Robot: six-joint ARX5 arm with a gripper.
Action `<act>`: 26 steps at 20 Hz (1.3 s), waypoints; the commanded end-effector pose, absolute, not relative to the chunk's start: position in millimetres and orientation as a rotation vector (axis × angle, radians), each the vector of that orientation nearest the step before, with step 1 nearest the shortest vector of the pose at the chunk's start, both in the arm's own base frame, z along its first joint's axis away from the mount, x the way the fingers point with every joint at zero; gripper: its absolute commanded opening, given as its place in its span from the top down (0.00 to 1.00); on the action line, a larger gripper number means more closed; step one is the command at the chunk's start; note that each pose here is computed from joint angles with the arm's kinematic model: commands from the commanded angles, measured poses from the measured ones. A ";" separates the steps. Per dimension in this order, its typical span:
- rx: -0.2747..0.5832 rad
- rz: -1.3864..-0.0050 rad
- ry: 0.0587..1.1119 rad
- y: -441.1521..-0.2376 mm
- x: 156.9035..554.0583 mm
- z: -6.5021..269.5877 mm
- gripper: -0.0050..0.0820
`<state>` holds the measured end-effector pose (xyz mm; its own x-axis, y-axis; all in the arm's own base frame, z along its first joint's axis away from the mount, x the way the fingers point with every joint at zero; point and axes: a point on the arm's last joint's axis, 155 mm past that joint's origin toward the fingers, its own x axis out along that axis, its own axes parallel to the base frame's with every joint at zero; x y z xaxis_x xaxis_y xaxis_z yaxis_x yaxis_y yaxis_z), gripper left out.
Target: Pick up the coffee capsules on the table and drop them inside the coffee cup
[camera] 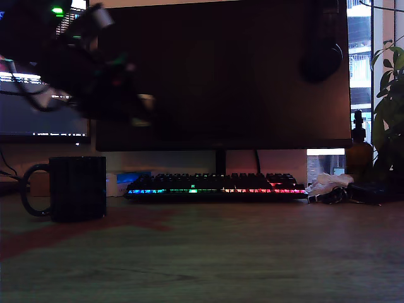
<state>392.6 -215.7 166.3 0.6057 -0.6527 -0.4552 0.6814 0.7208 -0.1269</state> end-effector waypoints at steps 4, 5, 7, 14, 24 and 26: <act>0.054 -0.698 0.459 -183.5 404.7 183.2 0.79; 0.051 -0.681 0.458 -176.8 407.8 183.2 0.79; 0.049 -0.634 0.461 -162.3 414.5 182.0 0.79; 0.056 -0.533 0.498 -133.4 426.4 168.5 0.79; 0.031 -0.498 0.613 -117.8 433.4 123.2 0.79; 0.030 -0.498 0.617 -118.0 433.5 121.4 0.79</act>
